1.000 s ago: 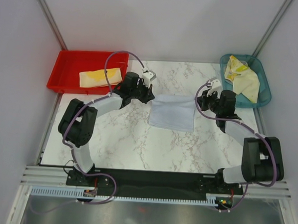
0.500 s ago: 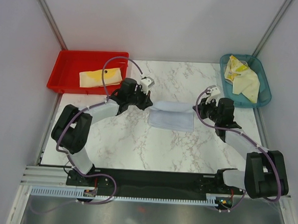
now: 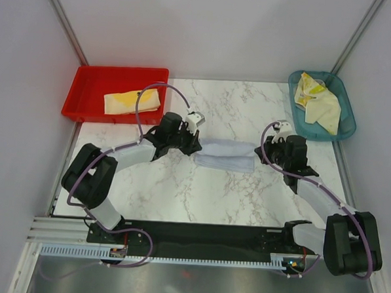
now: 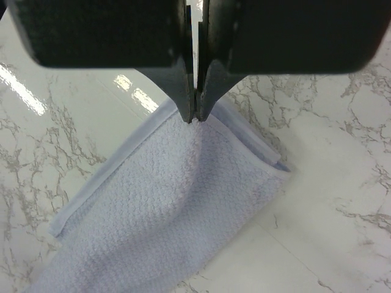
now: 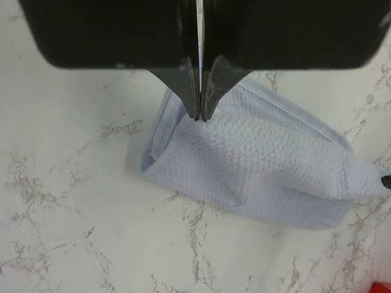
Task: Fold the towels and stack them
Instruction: Fold the towel
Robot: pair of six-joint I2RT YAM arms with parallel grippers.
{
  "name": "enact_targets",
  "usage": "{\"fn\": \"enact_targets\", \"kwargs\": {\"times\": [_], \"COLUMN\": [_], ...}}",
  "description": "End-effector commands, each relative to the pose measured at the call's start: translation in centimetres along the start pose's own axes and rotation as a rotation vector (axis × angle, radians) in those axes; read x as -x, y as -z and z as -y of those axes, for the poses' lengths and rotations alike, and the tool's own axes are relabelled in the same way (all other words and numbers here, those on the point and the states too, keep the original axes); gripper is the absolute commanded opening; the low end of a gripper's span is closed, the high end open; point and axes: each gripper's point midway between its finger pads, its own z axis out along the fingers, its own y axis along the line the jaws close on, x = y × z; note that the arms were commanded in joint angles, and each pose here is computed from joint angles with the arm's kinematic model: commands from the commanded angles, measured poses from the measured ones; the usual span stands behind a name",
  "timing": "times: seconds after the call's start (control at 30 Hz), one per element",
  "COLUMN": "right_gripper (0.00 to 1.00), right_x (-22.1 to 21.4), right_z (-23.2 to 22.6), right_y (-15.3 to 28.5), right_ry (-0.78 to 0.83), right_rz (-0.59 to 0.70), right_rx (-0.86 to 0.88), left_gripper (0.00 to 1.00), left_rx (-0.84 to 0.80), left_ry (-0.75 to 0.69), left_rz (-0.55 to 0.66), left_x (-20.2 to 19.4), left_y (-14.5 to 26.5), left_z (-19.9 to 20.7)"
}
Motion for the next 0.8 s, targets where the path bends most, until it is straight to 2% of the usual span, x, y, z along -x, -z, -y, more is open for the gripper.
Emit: {"fn": "enact_targets", "kwargs": {"times": [0.0, 0.1, 0.17, 0.4, 0.77], "right_gripper": [0.00, 0.00, 0.00, 0.00, 0.02], "right_x": [-0.5, -0.2, -0.3, -4.0, -5.5], "right_z": [0.2, -0.7, -0.9, -0.7, -0.5], "right_y": [0.4, 0.8, 0.9, 0.1, 0.8], "right_ry": [-0.069, -0.110, -0.127, -0.270, -0.277], "right_rz": [-0.015, 0.028, 0.008, -0.165, -0.211], "right_rx": [-0.039, -0.008, -0.003, -0.034, -0.055], "left_gripper": [0.02, 0.02, 0.02, 0.02, 0.02], "left_rx": [0.021, 0.024, 0.028, 0.039, 0.026], "left_ry": [0.002, 0.012, 0.020, 0.036, 0.066], "left_rz": [0.065, 0.049, 0.036, 0.006, -0.042], "left_x": [1.8, 1.0, 0.4, -0.7, -3.0], "left_y": [0.9, 0.9, 0.9, 1.0, 0.9], "left_z": [0.6, 0.8, 0.8, 1.0, 1.4]}}
